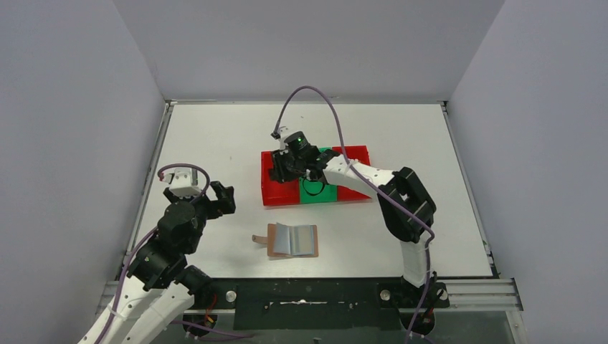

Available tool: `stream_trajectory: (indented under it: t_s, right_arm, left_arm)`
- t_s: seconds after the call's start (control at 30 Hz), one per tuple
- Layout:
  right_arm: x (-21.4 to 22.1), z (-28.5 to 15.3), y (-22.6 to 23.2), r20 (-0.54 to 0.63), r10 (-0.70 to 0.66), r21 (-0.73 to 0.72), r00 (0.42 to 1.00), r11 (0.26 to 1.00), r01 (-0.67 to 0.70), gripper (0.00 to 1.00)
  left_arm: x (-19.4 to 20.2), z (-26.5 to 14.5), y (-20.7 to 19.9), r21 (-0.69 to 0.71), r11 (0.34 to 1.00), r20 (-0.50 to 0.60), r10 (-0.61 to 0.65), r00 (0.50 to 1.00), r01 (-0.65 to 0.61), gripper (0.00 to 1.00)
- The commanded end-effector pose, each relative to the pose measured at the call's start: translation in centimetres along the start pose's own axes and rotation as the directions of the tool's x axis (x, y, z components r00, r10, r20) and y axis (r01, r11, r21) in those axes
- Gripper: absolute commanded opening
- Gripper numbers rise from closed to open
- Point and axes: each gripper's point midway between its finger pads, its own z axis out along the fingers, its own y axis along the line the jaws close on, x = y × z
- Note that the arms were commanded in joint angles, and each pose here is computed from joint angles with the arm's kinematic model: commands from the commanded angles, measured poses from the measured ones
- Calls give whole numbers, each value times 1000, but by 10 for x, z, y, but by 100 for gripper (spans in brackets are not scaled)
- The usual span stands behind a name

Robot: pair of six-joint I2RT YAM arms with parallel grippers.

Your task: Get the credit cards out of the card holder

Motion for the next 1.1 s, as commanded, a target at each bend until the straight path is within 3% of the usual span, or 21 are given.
stream_trajectory:
  t_s: [0.0,0.3,0.5,1.07]
  right_arm:
    - [-21,3,-4,32,20,96,999,995,-23,27]
    - [4,35,-22,-88,-65,266,994,960,86,24]
    - [19,51,-18,-131,-81,261,988,959,113,24]
    - [35,77,-50,-81,7,406,997,913,26,24]
  left_arm:
    - [-8,1,0,-6,1000,35,-23,999,23,92]
    - [-7,2,0,-6,1000,29,-19,999,19,92]
    - [-10,1,2,-16,1000,39,-25,999,26,92]
    - [-22,-9,12,-38,997,104,-67,992,71,92]
